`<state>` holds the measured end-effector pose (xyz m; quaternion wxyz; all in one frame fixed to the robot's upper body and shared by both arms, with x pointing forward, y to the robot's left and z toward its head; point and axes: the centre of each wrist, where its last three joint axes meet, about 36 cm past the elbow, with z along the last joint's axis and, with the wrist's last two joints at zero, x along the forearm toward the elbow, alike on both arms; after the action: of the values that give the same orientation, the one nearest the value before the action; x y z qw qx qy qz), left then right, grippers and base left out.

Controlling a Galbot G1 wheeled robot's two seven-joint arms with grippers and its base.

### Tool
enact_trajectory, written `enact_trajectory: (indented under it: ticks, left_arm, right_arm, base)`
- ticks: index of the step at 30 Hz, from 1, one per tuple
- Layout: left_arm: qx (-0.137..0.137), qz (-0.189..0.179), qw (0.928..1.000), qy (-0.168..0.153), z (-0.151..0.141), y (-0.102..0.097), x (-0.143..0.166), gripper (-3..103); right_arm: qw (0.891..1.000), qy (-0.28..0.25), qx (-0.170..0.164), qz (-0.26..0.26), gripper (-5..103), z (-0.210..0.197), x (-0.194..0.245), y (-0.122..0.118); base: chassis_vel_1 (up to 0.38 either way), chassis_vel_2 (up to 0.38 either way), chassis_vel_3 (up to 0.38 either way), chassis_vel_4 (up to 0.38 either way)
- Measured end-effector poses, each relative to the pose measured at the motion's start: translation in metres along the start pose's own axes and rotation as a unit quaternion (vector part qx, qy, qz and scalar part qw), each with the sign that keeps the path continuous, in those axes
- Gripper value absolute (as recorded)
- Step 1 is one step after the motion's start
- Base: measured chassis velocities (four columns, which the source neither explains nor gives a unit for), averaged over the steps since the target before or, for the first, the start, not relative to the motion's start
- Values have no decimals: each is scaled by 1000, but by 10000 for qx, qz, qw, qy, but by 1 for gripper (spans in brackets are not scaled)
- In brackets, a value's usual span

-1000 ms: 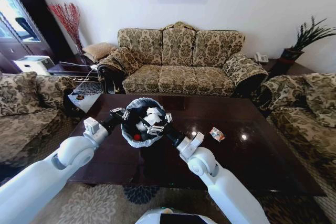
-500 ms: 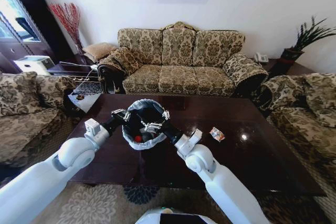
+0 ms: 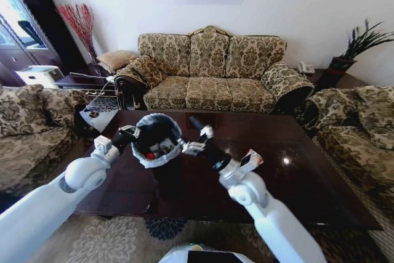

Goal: Move to the front of the table and place the trash on the table into the trash bin.

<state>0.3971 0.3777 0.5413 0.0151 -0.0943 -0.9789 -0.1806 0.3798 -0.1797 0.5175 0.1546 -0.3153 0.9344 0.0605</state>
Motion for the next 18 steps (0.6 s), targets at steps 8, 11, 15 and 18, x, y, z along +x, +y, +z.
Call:
enact_trajectory:
  ticks: [8, 11, 15, 18]
  left_arm:
    - [-265, -194, 9990, 309, -10, 8, -2, 3]
    - [-288, -179, 9986, 416, -25, 17, -4, 3]
    - [-88, -114, 9987, 486, -37, 22, -5, 3]
    - [66, -75, 9986, 515, -44, 21, -4, 3]
  right_arm:
    - [9820, 883, 501, 1591, 100, -6, 46, -33]
    - [9696, 1243, 659, 2000, 100, 2, 72, -50]
    - [9575, 1485, 790, 2345, 100, 10, 87, -69]
    - [9524, 1553, 839, 2486, 100, 10, 93, -80]
  base:
    - [0, 0, 0, 0]
    - [0, 0, 0, 0]
    - [0, 0, 0, 0]
    - [0, 0, 0, 0]
